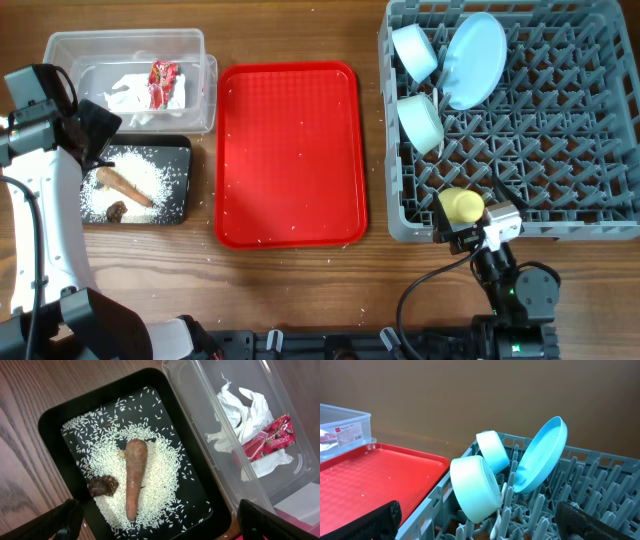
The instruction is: Sort waste into correct bins and load items into the dishwasher rack
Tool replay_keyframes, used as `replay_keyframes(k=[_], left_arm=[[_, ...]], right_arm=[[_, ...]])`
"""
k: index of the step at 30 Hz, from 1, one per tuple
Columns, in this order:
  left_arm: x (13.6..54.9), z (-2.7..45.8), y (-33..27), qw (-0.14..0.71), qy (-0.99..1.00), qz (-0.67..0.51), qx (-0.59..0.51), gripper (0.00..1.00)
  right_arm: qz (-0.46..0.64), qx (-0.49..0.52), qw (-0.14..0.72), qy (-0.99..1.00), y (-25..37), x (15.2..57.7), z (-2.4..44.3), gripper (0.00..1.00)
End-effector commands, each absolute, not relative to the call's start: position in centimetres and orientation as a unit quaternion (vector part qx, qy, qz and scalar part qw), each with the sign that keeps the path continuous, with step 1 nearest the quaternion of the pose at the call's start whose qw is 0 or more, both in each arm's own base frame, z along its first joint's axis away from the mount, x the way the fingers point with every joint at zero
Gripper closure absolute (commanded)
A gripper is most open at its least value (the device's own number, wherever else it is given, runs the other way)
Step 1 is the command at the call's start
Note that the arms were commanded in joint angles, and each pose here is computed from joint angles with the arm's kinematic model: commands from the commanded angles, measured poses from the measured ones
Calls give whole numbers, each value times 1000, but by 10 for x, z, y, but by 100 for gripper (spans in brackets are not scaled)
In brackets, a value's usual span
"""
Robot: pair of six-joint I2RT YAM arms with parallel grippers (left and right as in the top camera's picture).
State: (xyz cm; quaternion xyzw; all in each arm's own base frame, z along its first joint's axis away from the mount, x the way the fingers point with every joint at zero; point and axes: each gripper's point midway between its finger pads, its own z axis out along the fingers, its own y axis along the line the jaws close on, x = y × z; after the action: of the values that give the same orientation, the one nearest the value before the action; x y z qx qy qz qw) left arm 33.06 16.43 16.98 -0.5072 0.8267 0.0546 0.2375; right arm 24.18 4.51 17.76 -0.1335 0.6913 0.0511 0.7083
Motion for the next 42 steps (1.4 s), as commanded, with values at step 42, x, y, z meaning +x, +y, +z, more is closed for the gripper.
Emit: replay_keyframes(k=[42], left_arm=[[246, 159, 12, 681, 723, -55, -105, 0]], right_arm=[[51, -126, 713, 688, 44, 241, 180, 0]])
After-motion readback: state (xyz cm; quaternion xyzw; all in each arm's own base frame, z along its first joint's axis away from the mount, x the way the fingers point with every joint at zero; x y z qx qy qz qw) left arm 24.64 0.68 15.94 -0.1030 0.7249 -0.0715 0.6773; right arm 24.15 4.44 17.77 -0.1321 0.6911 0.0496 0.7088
